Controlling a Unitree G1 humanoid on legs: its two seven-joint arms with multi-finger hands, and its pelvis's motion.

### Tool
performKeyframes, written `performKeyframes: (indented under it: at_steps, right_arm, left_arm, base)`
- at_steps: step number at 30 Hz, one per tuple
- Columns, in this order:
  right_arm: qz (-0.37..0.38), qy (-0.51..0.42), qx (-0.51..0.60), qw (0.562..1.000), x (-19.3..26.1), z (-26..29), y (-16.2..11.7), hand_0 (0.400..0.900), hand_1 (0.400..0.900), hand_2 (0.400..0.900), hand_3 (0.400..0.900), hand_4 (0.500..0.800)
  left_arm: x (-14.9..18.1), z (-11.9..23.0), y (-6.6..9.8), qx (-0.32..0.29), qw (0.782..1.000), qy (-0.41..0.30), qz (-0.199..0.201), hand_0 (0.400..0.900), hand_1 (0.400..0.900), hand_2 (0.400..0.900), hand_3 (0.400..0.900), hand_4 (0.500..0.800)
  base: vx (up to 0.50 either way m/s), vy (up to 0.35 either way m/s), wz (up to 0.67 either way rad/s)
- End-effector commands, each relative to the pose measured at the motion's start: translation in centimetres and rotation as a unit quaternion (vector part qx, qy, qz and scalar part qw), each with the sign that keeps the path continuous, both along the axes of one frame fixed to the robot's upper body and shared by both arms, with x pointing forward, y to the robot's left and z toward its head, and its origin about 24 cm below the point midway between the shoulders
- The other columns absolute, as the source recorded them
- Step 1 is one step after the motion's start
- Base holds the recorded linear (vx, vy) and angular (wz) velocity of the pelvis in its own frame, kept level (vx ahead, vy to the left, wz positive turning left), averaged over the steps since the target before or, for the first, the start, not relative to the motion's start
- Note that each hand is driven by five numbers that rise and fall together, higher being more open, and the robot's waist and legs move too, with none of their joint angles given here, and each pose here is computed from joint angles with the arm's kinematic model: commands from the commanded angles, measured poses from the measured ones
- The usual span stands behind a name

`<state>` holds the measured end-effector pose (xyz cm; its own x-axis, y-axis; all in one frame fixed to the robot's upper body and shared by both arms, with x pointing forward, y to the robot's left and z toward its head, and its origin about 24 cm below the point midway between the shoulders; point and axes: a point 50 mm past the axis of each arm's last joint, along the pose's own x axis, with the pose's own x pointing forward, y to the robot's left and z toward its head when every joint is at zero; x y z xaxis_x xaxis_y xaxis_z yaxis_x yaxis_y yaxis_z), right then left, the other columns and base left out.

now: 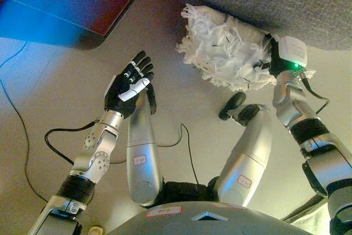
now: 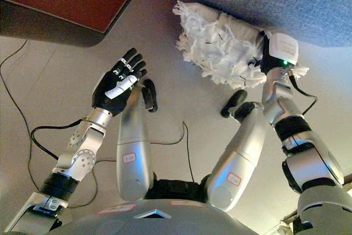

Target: Pick up the pillow and put it on the sofa.

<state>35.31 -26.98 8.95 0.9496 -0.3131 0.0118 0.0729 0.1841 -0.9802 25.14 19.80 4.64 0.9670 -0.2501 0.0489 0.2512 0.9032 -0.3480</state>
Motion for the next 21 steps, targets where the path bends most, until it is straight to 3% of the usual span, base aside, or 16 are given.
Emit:
performKeyframes:
  at_steps: [1,10,11,21]
  right_arm:
    - [-0.045,0.003,0.009,0.999,1.5,3.2,-1.8,0.900,0.900,0.900,0.900,0.800]
    - [-0.077,0.033,0.047,0.995,2.7,3.9,-1.8,0.900,0.900,0.900,0.900,0.800]
    - [-0.074,0.035,0.062,0.995,2.9,4.1,-1.7,0.400,0.400,0.400,0.400,0.500]
    - [-0.059,0.006,0.203,0.977,3.1,3.6,-0.8,0.400,0.400,0.400,0.400,0.500]
  left_arm:
    - [-0.1,3.2,-2.7,-0.037,0.994,-0.078,-0.065,0.900,0.900,0.900,0.900,0.800]
    - [-0.1,3.1,-3.6,-0.037,0.993,-0.074,-0.083,0.900,0.900,0.900,0.900,0.800]
    - [-0.1,3.2,-3.7,-0.037,0.993,-0.074,-0.084,0.900,0.900,0.900,0.900,0.800]
    - [-0.3,2.9,-3.8,-0.044,0.992,-0.075,-0.086,0.900,0.900,0.900,0.900,0.800]
  base:
    - [0.036,-0.040,0.12]
    - [0.017,-0.020,0.08]
    - [0.000,-0.017,0.06]
    - [0.000,0.003,-0.01]
